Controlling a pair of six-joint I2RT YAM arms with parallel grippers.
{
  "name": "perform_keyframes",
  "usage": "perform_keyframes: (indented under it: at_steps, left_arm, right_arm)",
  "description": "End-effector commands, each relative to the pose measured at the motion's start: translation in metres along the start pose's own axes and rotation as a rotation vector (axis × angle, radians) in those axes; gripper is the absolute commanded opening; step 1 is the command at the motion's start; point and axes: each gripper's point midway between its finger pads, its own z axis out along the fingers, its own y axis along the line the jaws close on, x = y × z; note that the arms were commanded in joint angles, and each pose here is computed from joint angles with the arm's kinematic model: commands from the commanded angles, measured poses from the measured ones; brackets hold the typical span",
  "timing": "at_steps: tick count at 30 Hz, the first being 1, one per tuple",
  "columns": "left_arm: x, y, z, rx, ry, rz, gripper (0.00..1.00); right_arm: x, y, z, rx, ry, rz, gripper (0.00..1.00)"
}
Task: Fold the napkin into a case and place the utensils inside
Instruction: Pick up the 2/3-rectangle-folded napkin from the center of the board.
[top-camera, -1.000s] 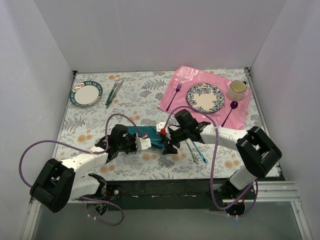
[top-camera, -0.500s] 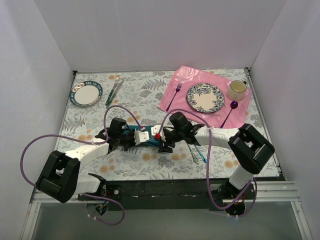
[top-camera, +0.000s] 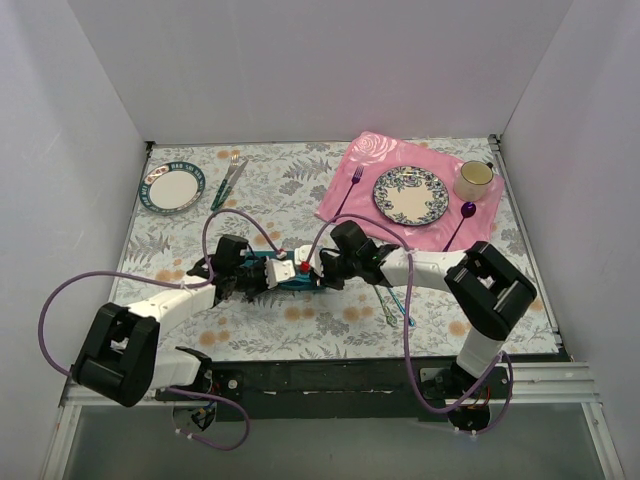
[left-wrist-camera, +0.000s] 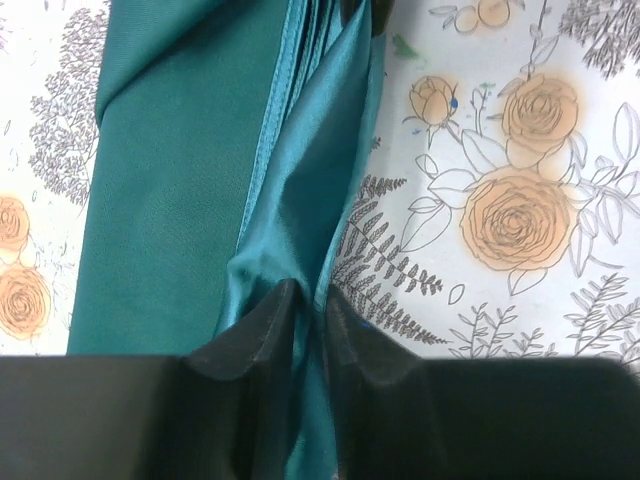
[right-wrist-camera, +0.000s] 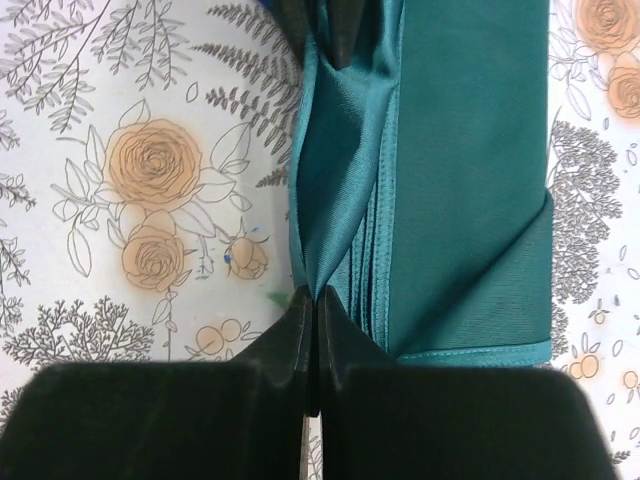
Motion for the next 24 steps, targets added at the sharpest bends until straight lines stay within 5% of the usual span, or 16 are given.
perform_keyframes:
  at_steps: [1, 11, 15, 24]
  left_arm:
    - [-0.029, 0.007, -0.011, -0.024, -0.116, 0.029, 0.31]
    - [-0.057, -0.007, -0.022, -0.026, -0.297, 0.074, 0.73]
    - [-0.061, -0.012, -0.025, -0.071, -0.366, 0.173, 0.76]
    - [-0.052, -0.006, -0.010, -0.107, -0.313, 0.249, 0.61]
  right_arm:
    - [-0.019, -0.011, 0.003, 0.005, -0.031, 0.005, 0.01]
    - [-0.025, -0.006, 0.003, -0.050, -0.036, 0.067, 0.01]
    - [-0.024, -0.005, 0.004, -0.059, -0.040, 0.075, 0.01]
    - [-0.025, -0.002, 0.006, -0.084, -0.049, 0.100, 0.01]
